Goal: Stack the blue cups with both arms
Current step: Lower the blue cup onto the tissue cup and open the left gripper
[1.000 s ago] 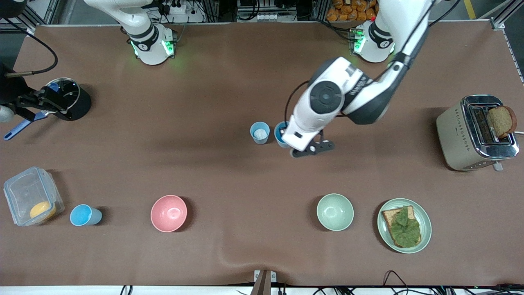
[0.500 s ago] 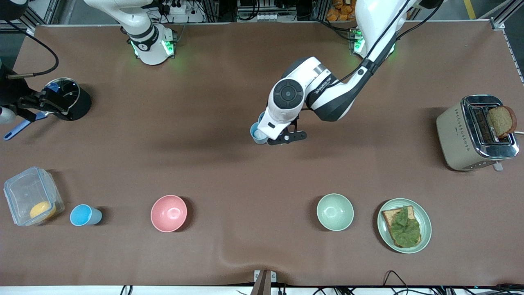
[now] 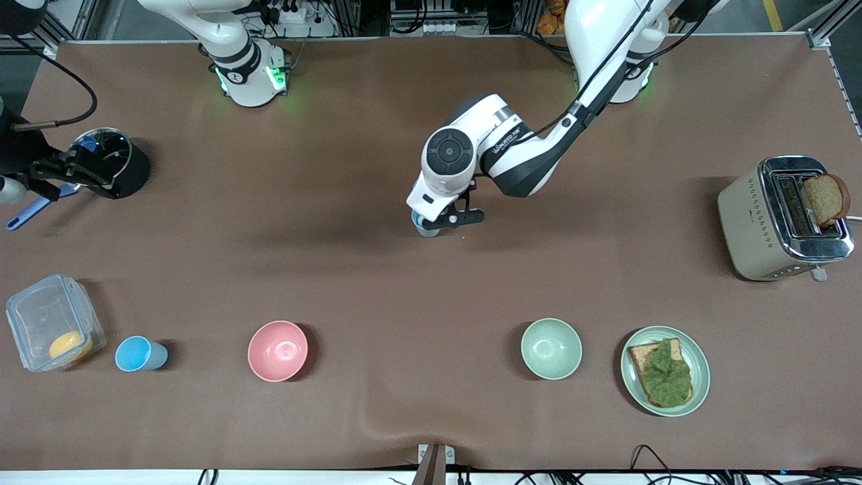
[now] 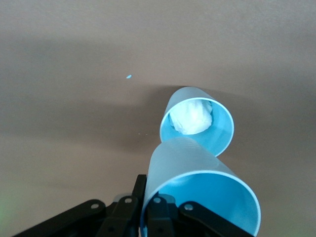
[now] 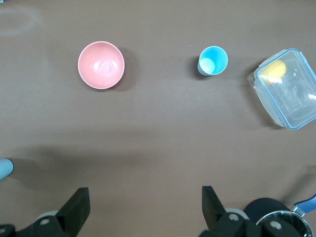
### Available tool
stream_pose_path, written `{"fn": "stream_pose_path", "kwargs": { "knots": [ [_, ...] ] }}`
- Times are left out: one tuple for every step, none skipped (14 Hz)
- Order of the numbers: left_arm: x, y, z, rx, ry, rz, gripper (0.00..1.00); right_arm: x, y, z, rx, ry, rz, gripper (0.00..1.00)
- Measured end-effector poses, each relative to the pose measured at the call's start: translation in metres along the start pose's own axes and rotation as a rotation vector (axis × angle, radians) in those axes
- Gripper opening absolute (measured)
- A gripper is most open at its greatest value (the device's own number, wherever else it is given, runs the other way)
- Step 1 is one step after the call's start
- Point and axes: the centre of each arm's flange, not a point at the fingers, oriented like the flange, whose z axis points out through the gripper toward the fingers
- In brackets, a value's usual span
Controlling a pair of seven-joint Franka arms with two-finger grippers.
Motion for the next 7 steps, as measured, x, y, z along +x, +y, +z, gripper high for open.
{"fn": "stream_pose_path", "kwargs": {
  "knots": [
    [0.0007, 0.0015, 0.0014, -0.008, 0.004, 0.0, 0.04, 0.0, 0.0, 0.0001, 0.0, 0.0, 0.0, 1.0],
    [0.0021, 0.0024, 0.0015, -0.018, 0.01, -0.001, 0.04, 0.0001, 0.0, 0.0001, 0.0, 0.0, 0.0, 1.0],
    [0.0037, 0.0031, 0.0008, -0.028, 0.017, -0.002, 0.04, 0.0001, 0.0, 0.0002, 0.0, 0.0, 0.0, 1.0],
    [0.005, 0.0034, 0.0004, -0.034, 0.021, -0.003, 0.04, 0.0001, 0.0, 0.0002, 0.0, 0.0, 0.0, 1.0],
    [0.0062, 0.0035, 0.001, -0.038, 0.024, -0.005, 0.04, 0.0001, 0.0, 0.0002, 0.0, 0.0, 0.0, 1.0],
    [0.0077, 0.0041, 0.0021, -0.045, 0.027, -0.006, 0.04, 0.0002, 0.0, 0.0004, 0.0, -0.001, 0.0, 1.0],
    [0.01, 0.0042, 0.0041, -0.048, 0.032, -0.007, 0.04, 0.0002, 0.0, 0.0005, 0.0, -0.001, 0.0, 1.0]
  ]
}}
